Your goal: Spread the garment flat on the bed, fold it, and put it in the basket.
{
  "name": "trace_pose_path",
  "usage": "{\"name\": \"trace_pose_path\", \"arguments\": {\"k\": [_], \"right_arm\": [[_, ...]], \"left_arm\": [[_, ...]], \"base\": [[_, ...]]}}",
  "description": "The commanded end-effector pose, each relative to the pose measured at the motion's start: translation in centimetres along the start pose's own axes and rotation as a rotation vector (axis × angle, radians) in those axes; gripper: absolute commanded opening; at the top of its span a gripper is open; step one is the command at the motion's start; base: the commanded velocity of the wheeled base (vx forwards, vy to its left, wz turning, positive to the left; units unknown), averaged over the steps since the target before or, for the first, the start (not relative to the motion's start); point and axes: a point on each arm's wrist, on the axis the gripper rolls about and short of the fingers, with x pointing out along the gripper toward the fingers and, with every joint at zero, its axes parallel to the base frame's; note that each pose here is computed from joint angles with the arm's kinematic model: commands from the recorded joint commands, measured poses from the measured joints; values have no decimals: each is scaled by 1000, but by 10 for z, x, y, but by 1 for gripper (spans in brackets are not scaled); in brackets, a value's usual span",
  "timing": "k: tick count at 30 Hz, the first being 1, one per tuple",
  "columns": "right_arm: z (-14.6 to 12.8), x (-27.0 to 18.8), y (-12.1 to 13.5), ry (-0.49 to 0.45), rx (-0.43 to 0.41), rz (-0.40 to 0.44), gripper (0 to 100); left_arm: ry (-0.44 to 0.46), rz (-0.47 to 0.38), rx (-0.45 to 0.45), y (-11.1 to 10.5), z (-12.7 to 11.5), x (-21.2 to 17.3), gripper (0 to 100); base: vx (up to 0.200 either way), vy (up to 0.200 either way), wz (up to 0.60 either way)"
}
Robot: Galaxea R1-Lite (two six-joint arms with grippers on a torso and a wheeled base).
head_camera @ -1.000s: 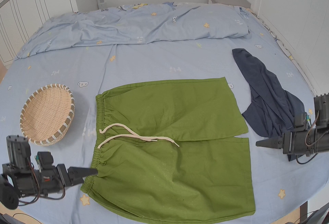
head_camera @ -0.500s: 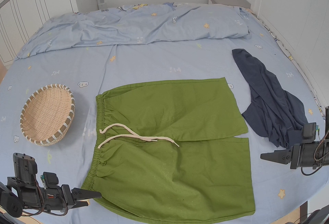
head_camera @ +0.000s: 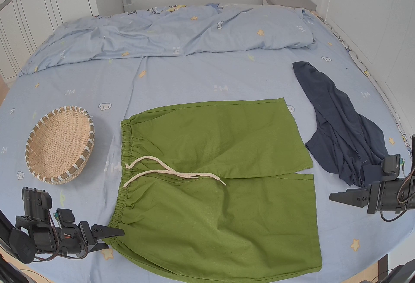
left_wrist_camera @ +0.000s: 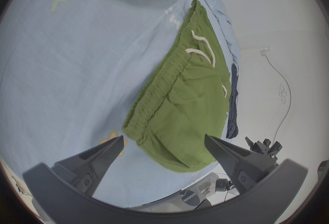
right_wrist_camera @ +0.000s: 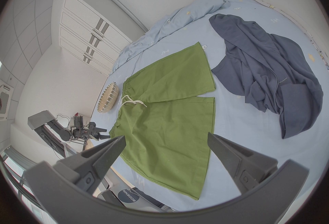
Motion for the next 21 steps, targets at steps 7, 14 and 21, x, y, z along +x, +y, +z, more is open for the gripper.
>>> {"name": "trace_pose_path", "arguments": {"k": [7, 14, 21], "right_arm": [[2, 0, -2, -5, 6, -6, 100], [2, 1, -2, -3, 6, -7, 100], [0, 1, -3, 3, 10, -11, 100]], "left_arm": [[-7, -5, 4, 6, 14, 17, 100], [-26, -17, 17, 6, 13, 18, 0], [-22, -4, 6, 9, 8, 14, 0]], "base": [[0, 0, 0], [0, 0, 0], [0, 0, 0]]}}
